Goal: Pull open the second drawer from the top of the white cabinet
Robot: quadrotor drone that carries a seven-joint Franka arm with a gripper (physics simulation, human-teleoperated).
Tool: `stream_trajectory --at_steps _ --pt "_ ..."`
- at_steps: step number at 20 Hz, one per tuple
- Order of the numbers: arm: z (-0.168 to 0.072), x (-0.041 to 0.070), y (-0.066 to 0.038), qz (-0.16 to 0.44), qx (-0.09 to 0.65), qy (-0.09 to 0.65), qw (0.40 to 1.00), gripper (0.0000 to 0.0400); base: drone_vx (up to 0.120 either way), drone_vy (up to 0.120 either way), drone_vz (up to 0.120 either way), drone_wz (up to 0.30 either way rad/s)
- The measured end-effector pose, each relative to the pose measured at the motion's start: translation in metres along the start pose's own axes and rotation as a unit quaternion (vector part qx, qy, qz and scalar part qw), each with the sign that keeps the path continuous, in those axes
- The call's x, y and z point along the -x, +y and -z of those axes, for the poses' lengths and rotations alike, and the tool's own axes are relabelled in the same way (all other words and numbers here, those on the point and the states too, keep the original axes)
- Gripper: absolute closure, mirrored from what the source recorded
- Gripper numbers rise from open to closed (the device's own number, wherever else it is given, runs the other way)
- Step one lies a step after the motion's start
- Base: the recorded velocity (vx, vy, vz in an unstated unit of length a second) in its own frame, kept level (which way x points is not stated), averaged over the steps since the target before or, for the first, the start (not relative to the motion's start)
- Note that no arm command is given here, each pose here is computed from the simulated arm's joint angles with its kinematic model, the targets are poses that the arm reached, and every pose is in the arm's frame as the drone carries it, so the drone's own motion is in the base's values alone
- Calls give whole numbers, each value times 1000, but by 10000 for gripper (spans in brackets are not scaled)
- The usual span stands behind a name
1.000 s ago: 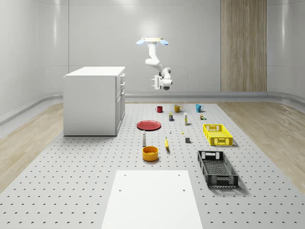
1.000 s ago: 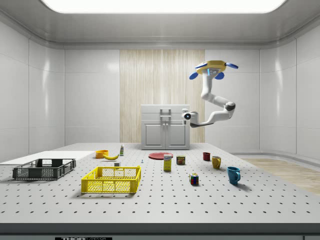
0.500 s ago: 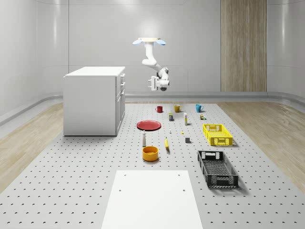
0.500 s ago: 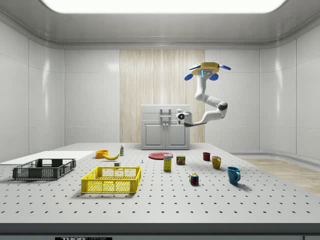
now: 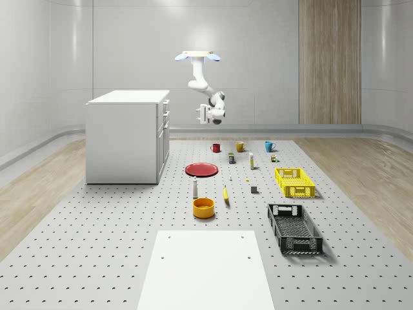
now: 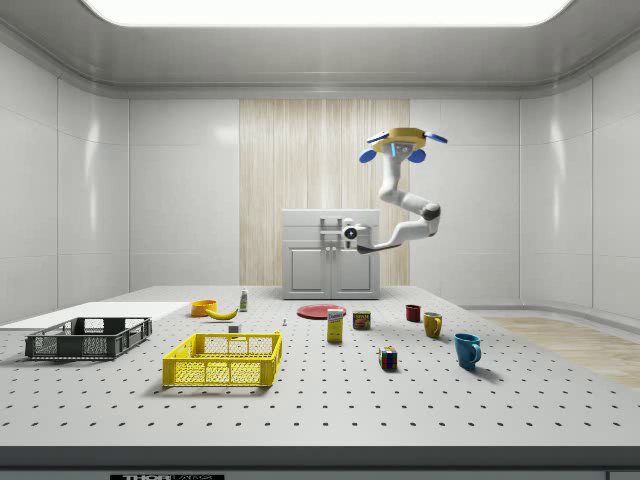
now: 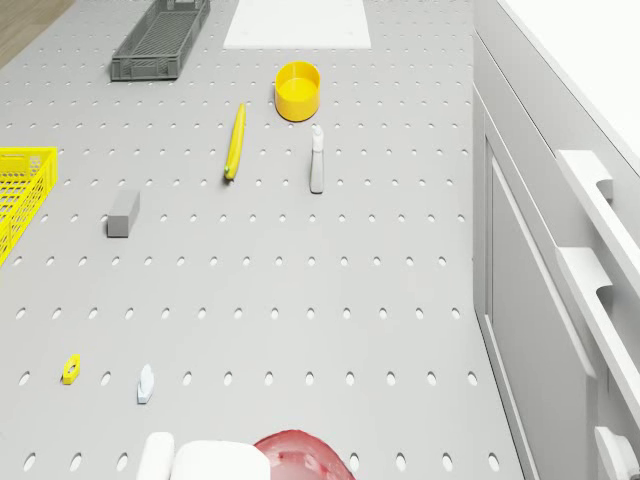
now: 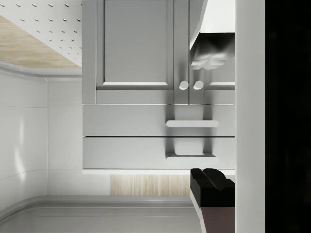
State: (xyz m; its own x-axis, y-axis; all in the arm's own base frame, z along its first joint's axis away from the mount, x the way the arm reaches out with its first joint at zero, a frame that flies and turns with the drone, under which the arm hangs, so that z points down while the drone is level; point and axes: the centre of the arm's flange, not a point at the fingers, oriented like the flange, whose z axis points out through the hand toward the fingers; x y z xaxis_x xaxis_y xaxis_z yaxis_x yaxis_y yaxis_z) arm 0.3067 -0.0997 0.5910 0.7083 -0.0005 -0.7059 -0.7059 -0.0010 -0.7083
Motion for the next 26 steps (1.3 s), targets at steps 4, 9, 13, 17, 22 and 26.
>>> stream_trajectory --at_steps 4,9,13,17,22,26 --pt "0 0 0 0 0 0 1000 100 120 0 0 0" --pt "-6 0 0 0 0 0 1000 100 40 0 0 0" --pt "-21 0 0 0 0 0 1000 100 0 0 0 0" --pt "-39 0 0 0 0 0 1000 100 0 0 0 0" --pt "-65 0 0 0 0 0 1000 100 0 0 0 0" --pt "-87 1 0 0 0 0 1000 100 0 0 0 0"
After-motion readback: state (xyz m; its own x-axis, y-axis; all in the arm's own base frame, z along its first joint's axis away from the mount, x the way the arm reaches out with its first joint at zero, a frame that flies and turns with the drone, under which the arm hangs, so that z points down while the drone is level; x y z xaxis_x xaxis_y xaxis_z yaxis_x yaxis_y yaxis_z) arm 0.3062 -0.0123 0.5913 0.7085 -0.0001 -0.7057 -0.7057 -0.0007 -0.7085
